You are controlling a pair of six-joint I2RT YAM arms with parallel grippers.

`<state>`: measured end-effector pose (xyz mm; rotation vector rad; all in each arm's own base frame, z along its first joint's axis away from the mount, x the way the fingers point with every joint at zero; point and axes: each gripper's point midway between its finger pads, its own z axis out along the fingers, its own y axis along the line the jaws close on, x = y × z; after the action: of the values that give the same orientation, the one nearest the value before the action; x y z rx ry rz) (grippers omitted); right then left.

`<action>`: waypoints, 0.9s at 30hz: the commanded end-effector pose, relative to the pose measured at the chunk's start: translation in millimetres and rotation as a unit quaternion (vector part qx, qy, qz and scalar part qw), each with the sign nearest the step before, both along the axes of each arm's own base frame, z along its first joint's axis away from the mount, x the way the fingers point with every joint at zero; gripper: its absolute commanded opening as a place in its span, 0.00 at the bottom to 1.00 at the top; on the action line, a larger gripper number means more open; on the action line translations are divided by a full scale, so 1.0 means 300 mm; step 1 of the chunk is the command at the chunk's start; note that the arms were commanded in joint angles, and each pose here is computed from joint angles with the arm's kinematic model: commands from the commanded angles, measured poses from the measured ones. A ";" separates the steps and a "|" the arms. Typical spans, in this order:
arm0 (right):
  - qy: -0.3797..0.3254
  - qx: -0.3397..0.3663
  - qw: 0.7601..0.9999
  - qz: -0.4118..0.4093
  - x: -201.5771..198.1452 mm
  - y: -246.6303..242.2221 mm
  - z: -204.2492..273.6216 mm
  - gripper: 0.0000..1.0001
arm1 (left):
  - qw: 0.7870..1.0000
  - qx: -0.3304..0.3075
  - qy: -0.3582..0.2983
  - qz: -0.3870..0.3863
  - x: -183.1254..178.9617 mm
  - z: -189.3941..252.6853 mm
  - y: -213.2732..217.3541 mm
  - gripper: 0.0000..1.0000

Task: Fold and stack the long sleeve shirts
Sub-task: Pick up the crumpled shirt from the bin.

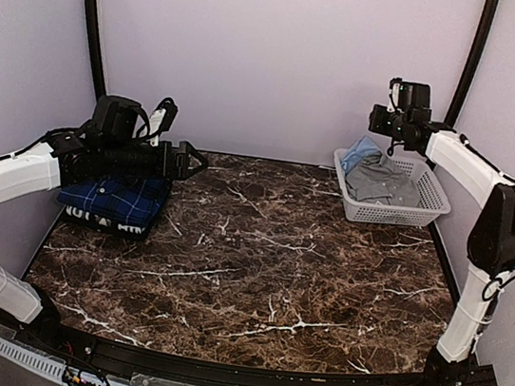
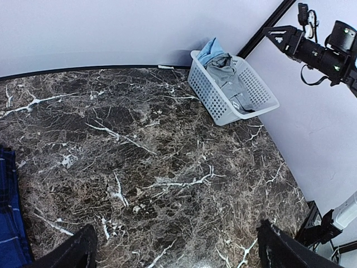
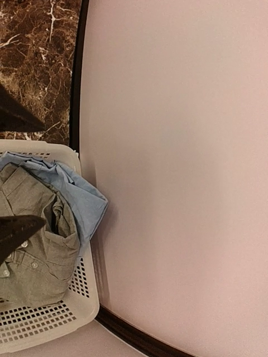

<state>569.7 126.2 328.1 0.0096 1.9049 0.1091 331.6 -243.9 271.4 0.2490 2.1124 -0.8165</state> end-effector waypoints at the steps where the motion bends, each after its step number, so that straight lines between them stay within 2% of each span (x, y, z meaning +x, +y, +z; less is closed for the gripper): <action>1: 0.067 -0.025 0.997 -0.011 0.070 -0.025 -0.249 0.61 | 1.000 -0.015 -0.024 -0.006 -0.010 0.073 -0.006 0.99; 8: 0.134 -0.032 0.990 -0.017 0.152 -0.062 -0.489 0.93 | 1.000 -0.002 -0.025 0.001 -0.003 0.064 0.005 0.99; 10: 0.152 -0.036 0.988 -0.014 0.172 -0.065 -0.555 0.98 | 1.000 0.000 -0.023 0.002 -0.002 0.059 0.006 0.99; 12: 0.169 -0.041 0.985 -0.012 0.192 -0.069 -0.623 0.99 | 1.000 0.001 -0.022 0.002 -0.001 0.056 0.006 0.99; 19: 0.227 -0.064 0.972 -0.013 0.230 -0.083 -0.837 0.99 | 1.000 0.010 -0.022 0.007 0.002 0.051 0.016 0.99; 22: 0.250 -0.064 0.966 -0.021 0.222 -0.103 -0.913 0.95 | 1.000 0.012 -0.022 0.008 0.001 0.051 0.017 0.99; 24: 0.264 -0.057 0.963 -0.025 0.207 -0.113 -0.951 0.88 | 1.000 0.012 -0.021 0.008 0.002 0.048 0.016 0.99; 27: 0.270 -0.044 0.962 -0.027 0.191 -0.120 -0.964 0.64 | 1.000 0.011 -0.020 0.007 0.003 0.045 0.015 0.99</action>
<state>637.8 98.7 60.1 0.0001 2.3856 -0.0296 334.3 -239.8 271.4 0.2445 2.1117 -0.7777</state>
